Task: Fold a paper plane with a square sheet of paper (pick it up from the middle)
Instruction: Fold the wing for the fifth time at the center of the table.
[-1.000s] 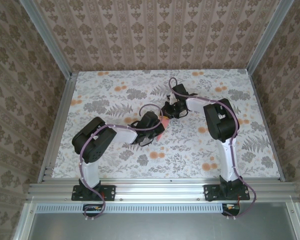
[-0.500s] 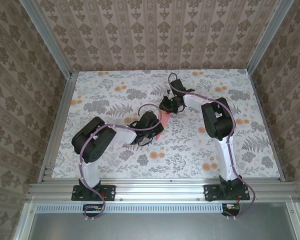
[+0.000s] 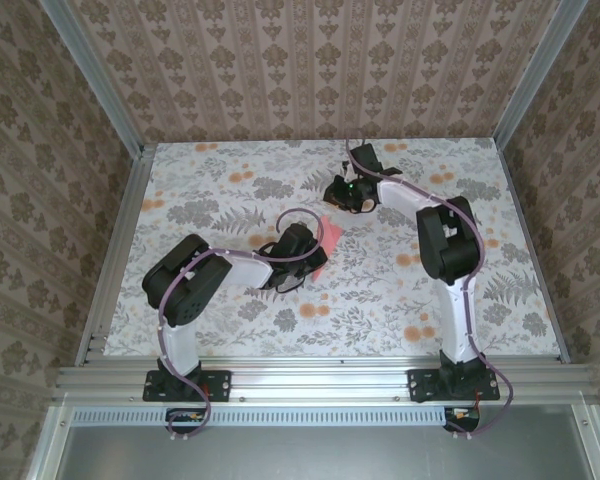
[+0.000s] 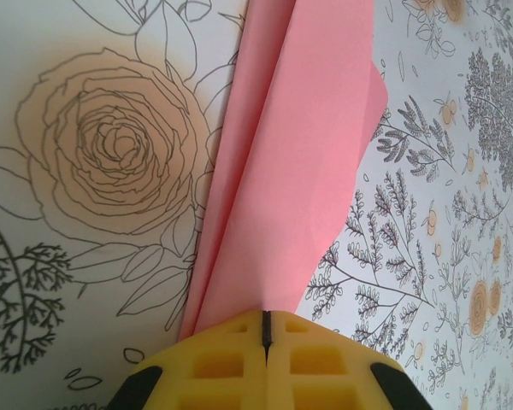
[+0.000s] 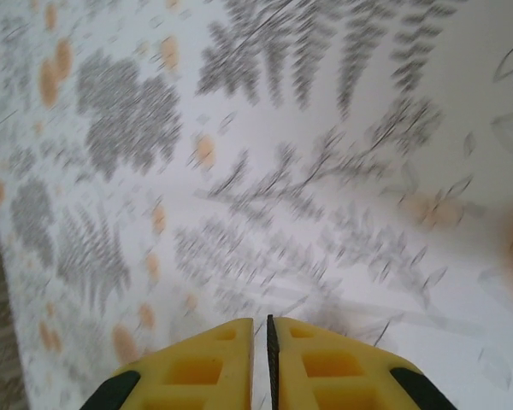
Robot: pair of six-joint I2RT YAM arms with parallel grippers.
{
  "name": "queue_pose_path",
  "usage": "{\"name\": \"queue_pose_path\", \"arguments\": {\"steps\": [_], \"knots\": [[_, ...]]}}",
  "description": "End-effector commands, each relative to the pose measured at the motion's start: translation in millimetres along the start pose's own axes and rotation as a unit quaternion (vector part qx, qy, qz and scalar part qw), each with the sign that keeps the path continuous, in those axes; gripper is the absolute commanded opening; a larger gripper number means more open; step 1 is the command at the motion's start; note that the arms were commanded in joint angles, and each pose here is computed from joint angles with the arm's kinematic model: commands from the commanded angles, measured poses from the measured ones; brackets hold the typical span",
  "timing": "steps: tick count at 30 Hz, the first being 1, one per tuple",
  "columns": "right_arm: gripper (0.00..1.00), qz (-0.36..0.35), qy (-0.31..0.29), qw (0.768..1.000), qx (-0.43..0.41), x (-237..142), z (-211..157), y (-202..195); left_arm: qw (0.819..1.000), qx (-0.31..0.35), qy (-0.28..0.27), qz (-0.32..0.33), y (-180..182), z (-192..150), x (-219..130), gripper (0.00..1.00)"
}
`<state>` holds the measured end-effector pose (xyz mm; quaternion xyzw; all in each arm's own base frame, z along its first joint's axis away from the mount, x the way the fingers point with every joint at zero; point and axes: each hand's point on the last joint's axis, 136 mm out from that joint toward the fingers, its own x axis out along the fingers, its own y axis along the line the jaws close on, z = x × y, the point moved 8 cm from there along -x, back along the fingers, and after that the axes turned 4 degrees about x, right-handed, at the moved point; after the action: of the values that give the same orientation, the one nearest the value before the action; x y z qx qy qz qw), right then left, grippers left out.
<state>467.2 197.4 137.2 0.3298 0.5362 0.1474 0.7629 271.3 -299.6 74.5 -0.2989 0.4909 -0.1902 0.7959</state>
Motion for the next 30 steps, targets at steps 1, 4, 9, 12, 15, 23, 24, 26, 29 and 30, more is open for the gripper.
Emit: {"name": "queue_pose_path", "arguments": {"steps": [1, 4, 9, 12, 15, 23, 24, 26, 29, 30], "knots": [[0.14, 0.025, 0.046, 0.998, -0.032, -16, -28, 15, 0.989, -0.011, 0.095, 0.114, 54, -38, -2, 0.03], [0.13, 0.017, 0.076, 0.996, -0.038, -8, -45, 11, 0.99, -0.008, 0.092, 0.107, 52, -36, -3, 0.03], [0.1, -0.005, 0.112, 0.994, -0.02, 13, -58, -7, 0.991, -0.009, 0.089, 0.103, 51, -34, -3, 0.03], [0.1, -0.014, 0.124, 0.992, -0.012, 23, -62, -16, 0.991, -0.012, 0.087, 0.1, 51, -34, -2, 0.03], [0.1, -0.024, 0.138, 0.99, -0.008, 31, -64, -23, 0.992, -0.015, 0.082, 0.095, 50, -32, -3, 0.03], [0.1, -0.075, 0.164, 0.984, 0.011, 46, -76, -50, 0.996, -0.01, 0.068, 0.049, 33, -22, -9, 0.05], [0.1, -0.079, 0.166, 0.983, 0.012, 47, -76, -52, 0.997, -0.006, 0.064, 0.038, 28, -18, -11, 0.06], [0.1, -0.084, 0.171, 0.982, 0.012, 49, -77, -55, 0.998, 0.004, 0.056, 0.018, 17, -10, -16, 0.08], [0.1, -0.08, 0.182, 0.98, 0.007, 49, -81, -57, 0.999, 0.019, 0.036, -0.016, 1, 6, -26, 0.14], [0.1, -0.074, 0.188, 0.979, 0.005, 49, -82, -56, 0.999, 0.023, 0.028, -0.027, -3, 11, -29, 0.15]]}}
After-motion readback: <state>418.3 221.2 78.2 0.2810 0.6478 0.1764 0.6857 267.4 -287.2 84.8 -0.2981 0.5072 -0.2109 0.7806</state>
